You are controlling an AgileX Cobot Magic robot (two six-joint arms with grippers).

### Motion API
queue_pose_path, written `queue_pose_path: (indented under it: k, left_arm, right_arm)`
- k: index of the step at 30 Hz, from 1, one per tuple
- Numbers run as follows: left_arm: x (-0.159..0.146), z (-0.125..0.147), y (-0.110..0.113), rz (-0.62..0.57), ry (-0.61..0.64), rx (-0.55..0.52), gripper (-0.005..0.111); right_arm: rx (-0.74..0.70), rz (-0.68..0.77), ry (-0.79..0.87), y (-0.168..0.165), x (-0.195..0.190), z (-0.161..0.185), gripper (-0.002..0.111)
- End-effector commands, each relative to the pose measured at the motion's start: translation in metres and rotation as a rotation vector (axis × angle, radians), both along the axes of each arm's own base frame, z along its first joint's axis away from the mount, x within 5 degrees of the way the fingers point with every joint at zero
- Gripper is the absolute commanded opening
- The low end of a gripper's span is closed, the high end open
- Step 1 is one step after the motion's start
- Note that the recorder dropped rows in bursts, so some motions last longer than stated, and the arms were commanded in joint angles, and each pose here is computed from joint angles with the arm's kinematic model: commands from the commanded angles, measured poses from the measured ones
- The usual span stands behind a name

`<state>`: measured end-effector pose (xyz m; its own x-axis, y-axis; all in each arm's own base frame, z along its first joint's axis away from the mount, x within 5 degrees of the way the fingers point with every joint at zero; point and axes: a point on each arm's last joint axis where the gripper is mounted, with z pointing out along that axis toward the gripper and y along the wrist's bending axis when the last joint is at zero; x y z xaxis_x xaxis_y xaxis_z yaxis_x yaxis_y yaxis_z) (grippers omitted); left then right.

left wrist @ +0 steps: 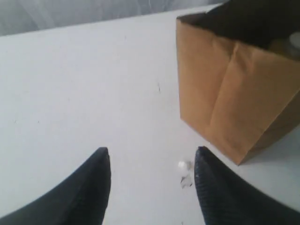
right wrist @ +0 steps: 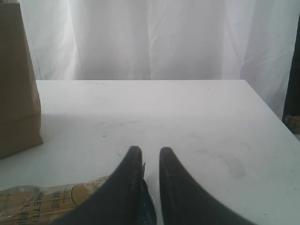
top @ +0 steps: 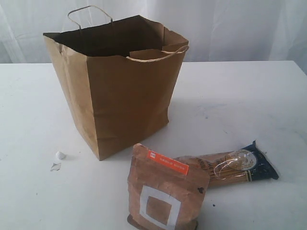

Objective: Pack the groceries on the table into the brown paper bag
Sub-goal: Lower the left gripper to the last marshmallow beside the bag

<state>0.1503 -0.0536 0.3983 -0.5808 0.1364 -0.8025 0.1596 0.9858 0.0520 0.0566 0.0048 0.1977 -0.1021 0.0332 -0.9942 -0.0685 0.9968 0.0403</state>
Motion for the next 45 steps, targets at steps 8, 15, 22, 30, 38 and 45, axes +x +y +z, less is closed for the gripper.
queue_pose_path:
  k: [8,15,22,30,38,45]
  left_arm:
    - [-0.004,-0.071,0.001,0.032,0.221,0.065,0.058]
    - [-0.002,-0.107,-0.010,-0.005,0.216,-0.046,0.058]
    - [-0.005,-0.150,-0.013,-0.042,0.216,-0.091,0.069]
    - [0.023,-0.184,-0.035,-0.108,0.228,-0.098,0.085]
    - [0.052,-0.213,-0.020,0.018,0.314,-0.088,0.085]
    - [0.089,-0.213,-0.028,0.005,0.323,-0.044,0.085]
  right_arm:
    - [-0.001,-0.004,-0.015,0.000,0.000,0.000,0.014]
    - [-0.001,-0.004,-0.015,0.000,0.000,0.000,0.014]
    - [-0.001,-0.004,-0.015,0.000,0.000,0.000,0.014]
    - [-0.001,-0.004,-0.015,0.000,0.000,0.000,0.014]
    - [-0.001,-0.004,-0.015,0.000,0.000,0.000,0.014]
    - [-0.001,-0.004,-0.015,0.000,0.000,0.000,0.014]
